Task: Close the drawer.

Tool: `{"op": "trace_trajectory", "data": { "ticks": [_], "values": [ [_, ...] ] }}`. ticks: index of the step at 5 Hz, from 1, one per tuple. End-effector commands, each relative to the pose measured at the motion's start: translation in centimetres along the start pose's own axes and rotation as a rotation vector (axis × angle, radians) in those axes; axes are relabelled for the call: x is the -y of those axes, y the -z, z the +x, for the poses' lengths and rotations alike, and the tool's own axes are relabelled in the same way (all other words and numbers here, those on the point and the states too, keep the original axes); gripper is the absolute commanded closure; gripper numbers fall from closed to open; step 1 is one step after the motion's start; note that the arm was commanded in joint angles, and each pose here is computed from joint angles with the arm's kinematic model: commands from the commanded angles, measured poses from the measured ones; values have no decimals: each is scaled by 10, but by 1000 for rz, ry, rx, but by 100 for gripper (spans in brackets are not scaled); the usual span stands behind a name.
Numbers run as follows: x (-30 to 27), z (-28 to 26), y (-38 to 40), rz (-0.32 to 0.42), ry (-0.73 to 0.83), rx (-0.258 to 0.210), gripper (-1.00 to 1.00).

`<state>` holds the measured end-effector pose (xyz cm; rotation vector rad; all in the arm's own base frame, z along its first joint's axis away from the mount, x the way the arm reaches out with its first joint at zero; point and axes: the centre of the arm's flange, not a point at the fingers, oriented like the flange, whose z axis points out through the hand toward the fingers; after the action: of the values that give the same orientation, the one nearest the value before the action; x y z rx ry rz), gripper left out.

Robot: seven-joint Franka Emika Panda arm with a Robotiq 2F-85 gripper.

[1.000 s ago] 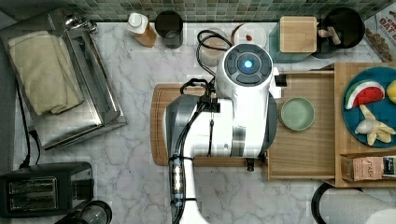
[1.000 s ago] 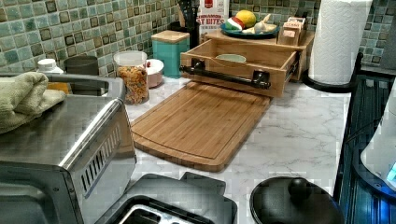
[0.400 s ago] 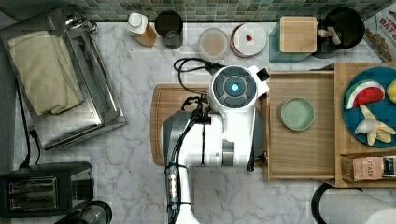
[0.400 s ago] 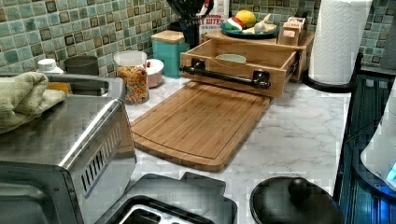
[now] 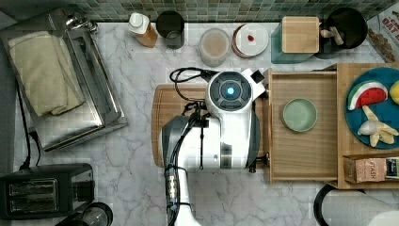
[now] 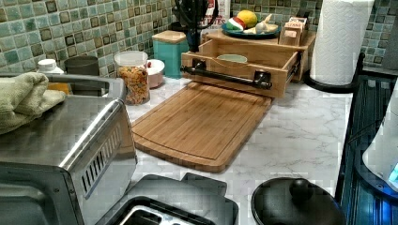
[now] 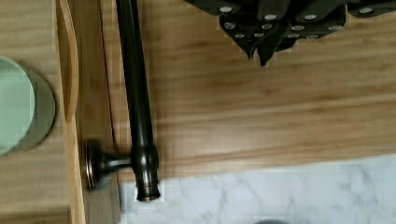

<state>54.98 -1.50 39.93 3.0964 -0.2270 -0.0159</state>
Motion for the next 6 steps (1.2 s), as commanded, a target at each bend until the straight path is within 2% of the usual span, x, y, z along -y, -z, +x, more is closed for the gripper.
{"op": "trace_trajectory", "data": {
  "ticks": [1,3,6],
  "values": [
    [48,-6,-59,-86,152,39,100],
    [48,-17,-84,-114,156,-1,100],
    [27,-10,-120,-135,139,-3,100]
  ]
}}
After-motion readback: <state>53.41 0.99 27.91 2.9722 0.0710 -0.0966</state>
